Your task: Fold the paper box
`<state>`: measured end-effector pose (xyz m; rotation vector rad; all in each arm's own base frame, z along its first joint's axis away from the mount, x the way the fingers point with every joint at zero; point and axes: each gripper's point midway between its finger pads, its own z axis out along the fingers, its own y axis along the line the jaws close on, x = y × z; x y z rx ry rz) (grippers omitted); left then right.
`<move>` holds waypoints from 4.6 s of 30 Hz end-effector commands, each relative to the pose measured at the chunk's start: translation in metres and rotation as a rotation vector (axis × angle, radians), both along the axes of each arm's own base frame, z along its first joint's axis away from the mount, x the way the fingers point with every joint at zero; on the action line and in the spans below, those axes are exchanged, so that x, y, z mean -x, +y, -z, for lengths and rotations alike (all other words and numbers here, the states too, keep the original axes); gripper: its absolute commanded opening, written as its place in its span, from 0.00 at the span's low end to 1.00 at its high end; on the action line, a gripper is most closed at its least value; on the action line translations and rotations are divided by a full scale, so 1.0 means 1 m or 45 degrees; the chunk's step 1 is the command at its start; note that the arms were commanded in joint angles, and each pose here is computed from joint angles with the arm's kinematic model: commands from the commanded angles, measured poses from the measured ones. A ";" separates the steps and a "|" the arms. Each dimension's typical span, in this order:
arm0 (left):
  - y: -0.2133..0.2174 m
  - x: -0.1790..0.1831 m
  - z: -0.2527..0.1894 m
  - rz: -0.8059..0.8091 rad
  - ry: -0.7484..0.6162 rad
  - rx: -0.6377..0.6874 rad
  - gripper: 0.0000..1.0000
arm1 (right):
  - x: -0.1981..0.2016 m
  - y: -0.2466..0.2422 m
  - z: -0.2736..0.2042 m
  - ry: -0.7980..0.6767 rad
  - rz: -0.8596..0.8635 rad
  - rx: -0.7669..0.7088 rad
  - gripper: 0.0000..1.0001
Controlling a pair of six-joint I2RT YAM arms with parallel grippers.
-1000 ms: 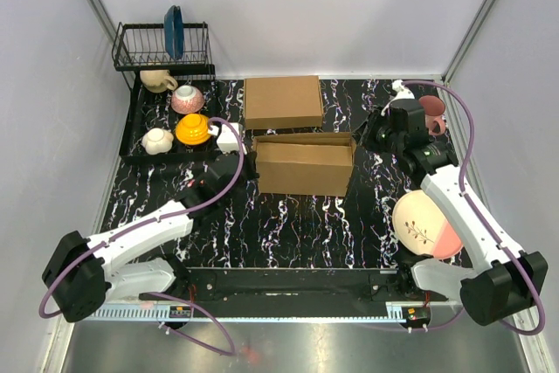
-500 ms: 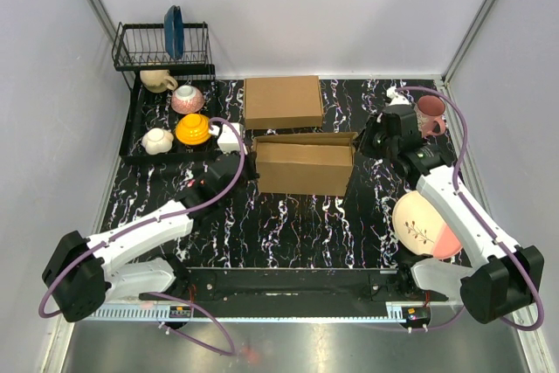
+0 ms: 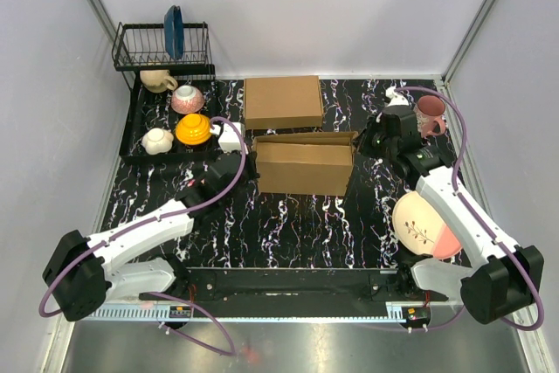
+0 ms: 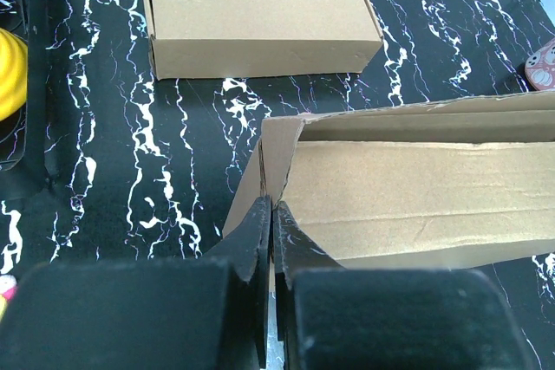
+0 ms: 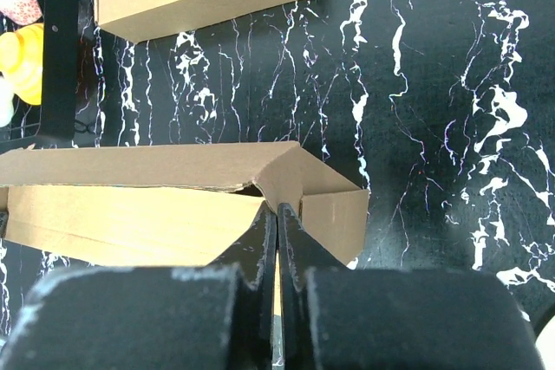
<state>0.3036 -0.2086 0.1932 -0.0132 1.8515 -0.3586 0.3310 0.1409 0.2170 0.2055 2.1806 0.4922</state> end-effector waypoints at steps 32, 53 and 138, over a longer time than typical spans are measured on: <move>0.012 0.012 0.036 -0.044 0.137 -0.070 0.00 | 0.081 -0.028 0.112 0.391 0.149 0.254 0.00; 0.017 0.010 0.015 -0.061 0.080 -0.064 0.13 | 0.111 -0.035 0.141 0.572 0.248 0.309 0.00; 0.002 -0.028 -0.069 0.171 -0.088 0.101 0.42 | 0.105 -0.018 0.119 0.495 0.163 0.205 0.00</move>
